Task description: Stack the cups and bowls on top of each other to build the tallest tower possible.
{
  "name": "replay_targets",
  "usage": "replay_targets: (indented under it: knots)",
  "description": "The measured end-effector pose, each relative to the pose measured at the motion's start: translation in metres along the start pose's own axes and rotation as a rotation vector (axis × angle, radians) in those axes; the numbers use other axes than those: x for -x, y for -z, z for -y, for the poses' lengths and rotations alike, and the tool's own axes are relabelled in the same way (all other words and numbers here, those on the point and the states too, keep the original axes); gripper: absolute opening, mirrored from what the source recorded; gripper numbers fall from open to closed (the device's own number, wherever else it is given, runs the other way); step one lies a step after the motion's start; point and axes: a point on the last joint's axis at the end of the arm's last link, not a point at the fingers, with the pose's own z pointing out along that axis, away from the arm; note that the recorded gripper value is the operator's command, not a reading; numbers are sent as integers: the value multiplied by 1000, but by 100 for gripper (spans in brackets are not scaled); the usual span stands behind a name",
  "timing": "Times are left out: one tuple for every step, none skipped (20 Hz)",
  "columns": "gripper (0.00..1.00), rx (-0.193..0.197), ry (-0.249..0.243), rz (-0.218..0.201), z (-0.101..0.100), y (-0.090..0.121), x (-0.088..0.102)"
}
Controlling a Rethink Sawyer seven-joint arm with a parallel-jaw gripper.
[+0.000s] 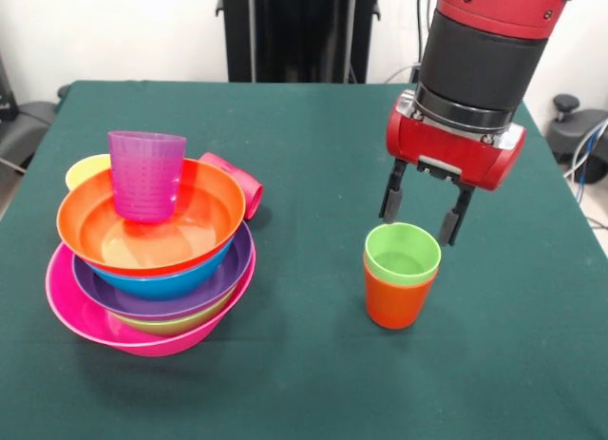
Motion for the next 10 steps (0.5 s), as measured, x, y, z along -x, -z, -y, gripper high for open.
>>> replay_targets:
  knots:
    - [100, -2, 1, -3, 0, -2, -1]
    - [100, -4, 2, -5, 0, -4, -2]
    - [100, -6, 3, -8, 0, -6, -4]
    - [100, -8, 4, -11, 0, -9, -5]
    - [100, -10, 6, -13, 0, -11, -7]
    - [100, -12, 8, -16, -1, -13, -9]
    - [100, -17, 14, -21, -2, -17, -13]
    - [100, -21, 18, -24, -3, -20, -16]
    - [100, -24, 22, -27, -4, -22, -19]
    - [100, -26, 27, -30, -6, -25, -22]
